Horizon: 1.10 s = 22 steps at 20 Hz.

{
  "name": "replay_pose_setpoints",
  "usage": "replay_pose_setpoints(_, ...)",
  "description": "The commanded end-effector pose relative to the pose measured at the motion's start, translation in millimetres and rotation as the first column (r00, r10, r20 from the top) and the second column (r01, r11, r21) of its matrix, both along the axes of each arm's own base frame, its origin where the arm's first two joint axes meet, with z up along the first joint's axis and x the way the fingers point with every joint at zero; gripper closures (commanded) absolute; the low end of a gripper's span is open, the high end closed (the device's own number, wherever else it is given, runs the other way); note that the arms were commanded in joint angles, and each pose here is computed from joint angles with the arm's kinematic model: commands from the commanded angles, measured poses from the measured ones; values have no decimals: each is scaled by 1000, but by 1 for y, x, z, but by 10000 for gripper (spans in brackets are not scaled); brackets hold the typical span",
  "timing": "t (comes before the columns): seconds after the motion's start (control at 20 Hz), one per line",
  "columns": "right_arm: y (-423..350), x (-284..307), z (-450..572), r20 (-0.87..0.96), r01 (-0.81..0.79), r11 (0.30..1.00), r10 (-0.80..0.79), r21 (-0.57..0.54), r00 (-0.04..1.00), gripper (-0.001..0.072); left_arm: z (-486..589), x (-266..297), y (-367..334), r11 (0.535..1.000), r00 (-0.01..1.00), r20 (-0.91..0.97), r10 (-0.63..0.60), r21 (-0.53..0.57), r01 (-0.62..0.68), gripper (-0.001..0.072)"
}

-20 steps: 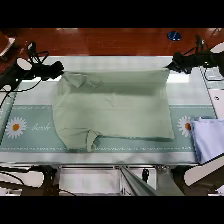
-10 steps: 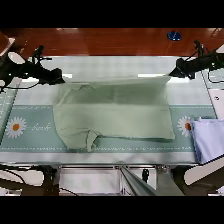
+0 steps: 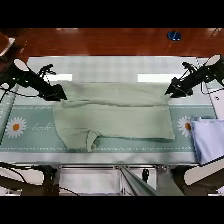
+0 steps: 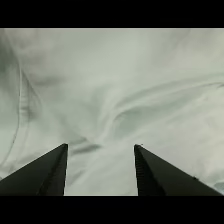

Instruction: Fold the shirts.

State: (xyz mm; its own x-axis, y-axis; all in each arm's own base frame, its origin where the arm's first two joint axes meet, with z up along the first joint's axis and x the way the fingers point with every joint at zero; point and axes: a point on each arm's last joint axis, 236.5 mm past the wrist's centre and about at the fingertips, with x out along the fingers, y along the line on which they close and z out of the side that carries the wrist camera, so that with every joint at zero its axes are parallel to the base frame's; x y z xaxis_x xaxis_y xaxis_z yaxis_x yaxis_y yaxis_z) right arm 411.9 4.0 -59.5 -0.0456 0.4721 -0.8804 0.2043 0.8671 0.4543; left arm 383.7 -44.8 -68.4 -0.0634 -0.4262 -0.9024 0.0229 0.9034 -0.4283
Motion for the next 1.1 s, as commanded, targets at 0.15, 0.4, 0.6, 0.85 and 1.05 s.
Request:
replay_pose_setpoints(0.15,-55,-13,72,191,80,951,-23,-300,981,300,25,-41,19,997,997,-13,79,17,-79,201)
replay_pose_setpoints(0.4,-40,-71,80,345,203,956,-122,-212,931,300,-14,-155,50,958,955,-74,286,13,-285,200)
replay_pose_setpoints(0.6,10,-114,56,341,217,975,-188,-46,921,300,-18,-170,24,828,845,-47,533,-177,-532,200)
replay_pose_setpoints(0.85,27,-133,34,303,219,976,-212,10,929,300,-23,-191,-2,853,875,-98,474,-197,-484,201)
replay_pose_setpoints(1.05,27,-126,36,323,242,970,-237,25,916,300,-39,-200,-20,851,868,-143,475,-177,-495,201)
